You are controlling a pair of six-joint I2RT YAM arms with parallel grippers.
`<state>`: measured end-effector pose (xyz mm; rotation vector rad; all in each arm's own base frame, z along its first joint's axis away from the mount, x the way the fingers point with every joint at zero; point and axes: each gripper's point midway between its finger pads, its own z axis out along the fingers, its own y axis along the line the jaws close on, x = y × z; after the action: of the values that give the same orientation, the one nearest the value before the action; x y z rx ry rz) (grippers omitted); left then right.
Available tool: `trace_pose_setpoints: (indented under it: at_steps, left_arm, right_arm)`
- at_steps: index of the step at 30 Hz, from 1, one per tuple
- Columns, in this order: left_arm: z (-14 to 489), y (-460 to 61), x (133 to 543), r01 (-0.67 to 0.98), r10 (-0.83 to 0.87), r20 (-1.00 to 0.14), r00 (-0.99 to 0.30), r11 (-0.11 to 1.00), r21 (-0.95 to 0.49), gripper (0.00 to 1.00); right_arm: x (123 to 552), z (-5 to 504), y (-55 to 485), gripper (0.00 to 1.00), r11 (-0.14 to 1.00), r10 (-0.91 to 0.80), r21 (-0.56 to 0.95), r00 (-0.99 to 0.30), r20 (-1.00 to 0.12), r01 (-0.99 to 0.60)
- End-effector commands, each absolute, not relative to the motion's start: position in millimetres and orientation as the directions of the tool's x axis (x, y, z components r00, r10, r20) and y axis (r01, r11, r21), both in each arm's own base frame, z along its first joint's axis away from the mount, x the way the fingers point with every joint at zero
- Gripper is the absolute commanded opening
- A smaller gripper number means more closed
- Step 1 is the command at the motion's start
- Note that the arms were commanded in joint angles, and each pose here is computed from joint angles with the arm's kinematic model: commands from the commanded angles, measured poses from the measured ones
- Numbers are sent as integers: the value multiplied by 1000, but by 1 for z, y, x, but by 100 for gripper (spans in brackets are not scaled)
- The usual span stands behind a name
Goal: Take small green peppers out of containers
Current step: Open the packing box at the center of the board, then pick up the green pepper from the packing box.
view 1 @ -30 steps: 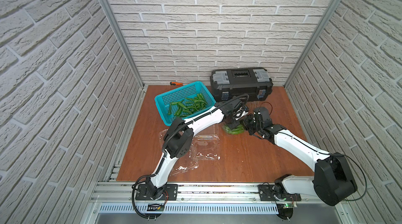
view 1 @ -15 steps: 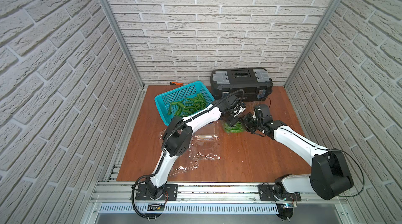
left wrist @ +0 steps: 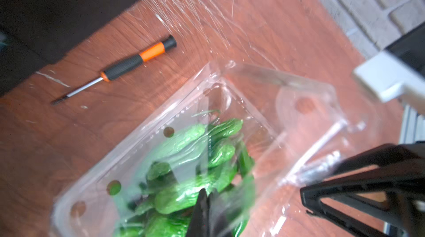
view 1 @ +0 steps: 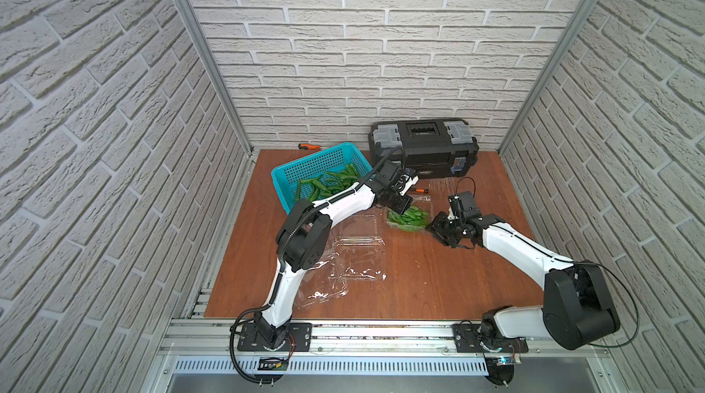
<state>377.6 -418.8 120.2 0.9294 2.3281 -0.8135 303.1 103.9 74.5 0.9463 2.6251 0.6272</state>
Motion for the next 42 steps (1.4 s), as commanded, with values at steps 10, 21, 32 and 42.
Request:
trace_pose_setpoints:
  at_steps: [10,21,32,42]
  left_arm:
    - [197,-439,370,796,298,-763,-573,426,-431,27]
    - [233,-405,419,653,13,-723,-691,442,-616,95]
    - [284,-341,442,649,-81,-839,-539,596,-474,98]
    - [285,-310,434,614,-54,-867,-495,685,-393,98]
  right_arm:
    - [323,127,103,36,847,464,423,-837,-290,323]
    - [343,116,124,36,843,435,432,-878,-200,319]
    - [359,76,160,43,808,474,443,-875,-99,388]
    - [381,57,161,45,770,563,428,-820,-107,473]
